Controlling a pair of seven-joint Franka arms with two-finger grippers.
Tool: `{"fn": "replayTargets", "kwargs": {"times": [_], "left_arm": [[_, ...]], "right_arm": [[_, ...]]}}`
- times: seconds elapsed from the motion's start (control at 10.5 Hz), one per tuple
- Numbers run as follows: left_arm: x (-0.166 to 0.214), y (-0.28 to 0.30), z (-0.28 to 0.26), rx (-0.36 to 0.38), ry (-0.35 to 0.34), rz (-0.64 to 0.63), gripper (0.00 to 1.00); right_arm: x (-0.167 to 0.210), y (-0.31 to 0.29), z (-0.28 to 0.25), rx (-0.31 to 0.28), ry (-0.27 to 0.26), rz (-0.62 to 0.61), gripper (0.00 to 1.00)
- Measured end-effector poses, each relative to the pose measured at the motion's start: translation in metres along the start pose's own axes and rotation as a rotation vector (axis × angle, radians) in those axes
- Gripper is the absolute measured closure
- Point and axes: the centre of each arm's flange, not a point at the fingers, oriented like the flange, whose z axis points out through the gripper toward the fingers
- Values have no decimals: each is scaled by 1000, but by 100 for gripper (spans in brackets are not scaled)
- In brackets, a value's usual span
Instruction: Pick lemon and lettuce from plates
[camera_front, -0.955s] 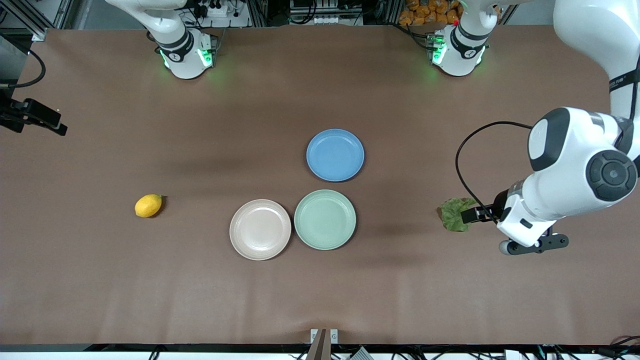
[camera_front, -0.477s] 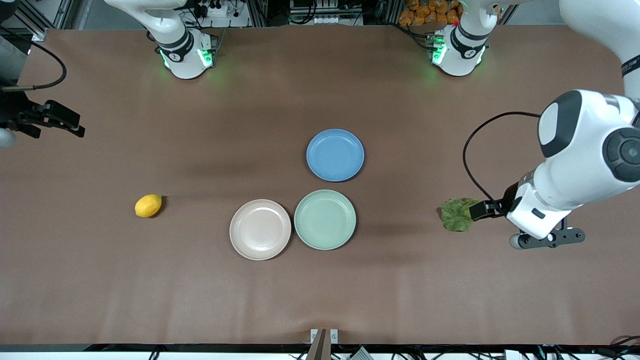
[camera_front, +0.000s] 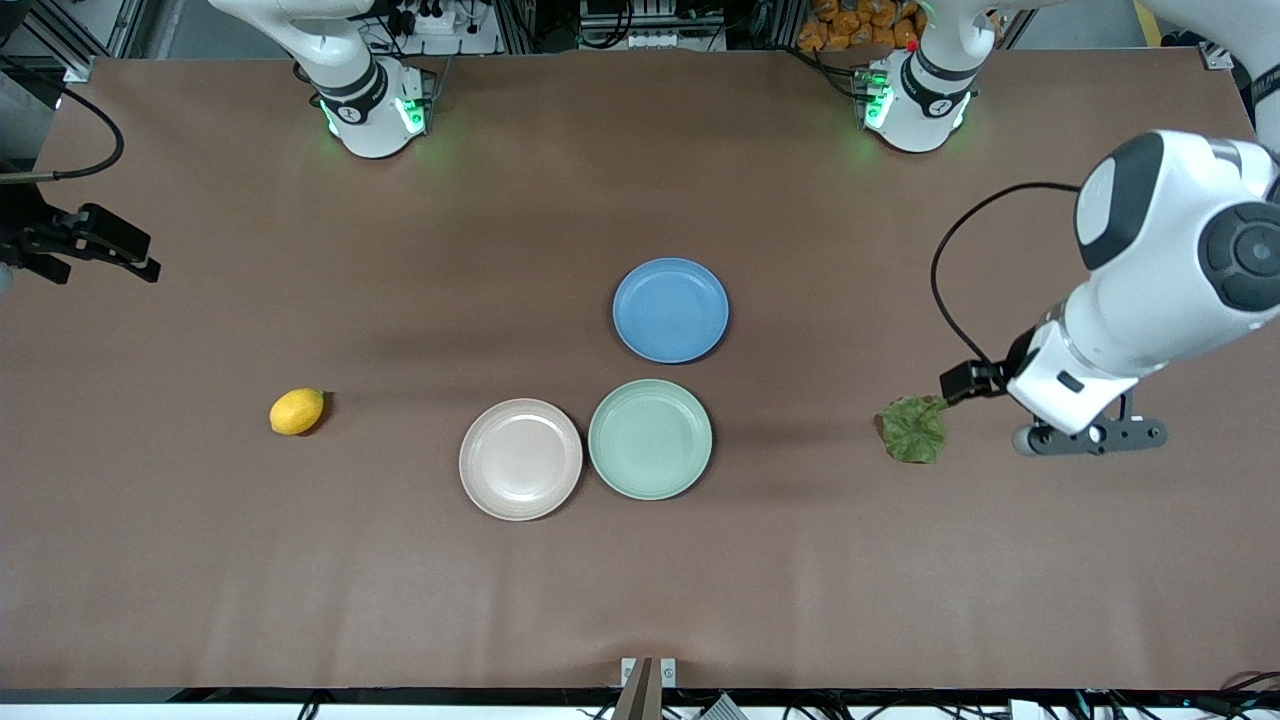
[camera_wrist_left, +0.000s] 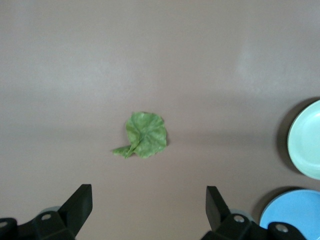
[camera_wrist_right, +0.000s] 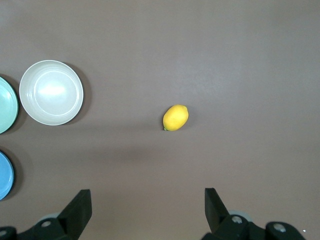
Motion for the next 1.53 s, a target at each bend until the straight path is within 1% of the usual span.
{"fn": "replayTargets", "kwargs": {"times": [0.29, 0.67, 0.76, 0.86, 0.95, 1.15, 1.43, 1.53], "left_arm": [[-20, -17, -6, 28, -22, 45, 0], [-40, -37, -33, 37, -17, 37, 0], [-44, -42, -41, 37, -21, 58, 0], [-48, -49, -48, 38, -24, 86, 0], [-50, -54, -54, 38, -22, 98, 0], [-56, -59, -66, 35, -14, 93, 0], [-68, -59, -91, -7, -22, 85, 0], [-72, -60, -100, -9, -25, 84, 0]], "right_arm": [[1, -2, -1, 0, 11, -3, 0], [2, -1, -4, 0, 23, -1, 0], [2, 3, -7, 11, 31, 8, 0], [2, 8, -12, 39, 43, 20, 0], [2, 11, -17, 54, 53, 29, 0], [2, 8, -19, 56, 53, 23, 0], [1, 6, -18, 56, 45, 19, 0], [1, 7, -18, 38, 43, 18, 0]]}}
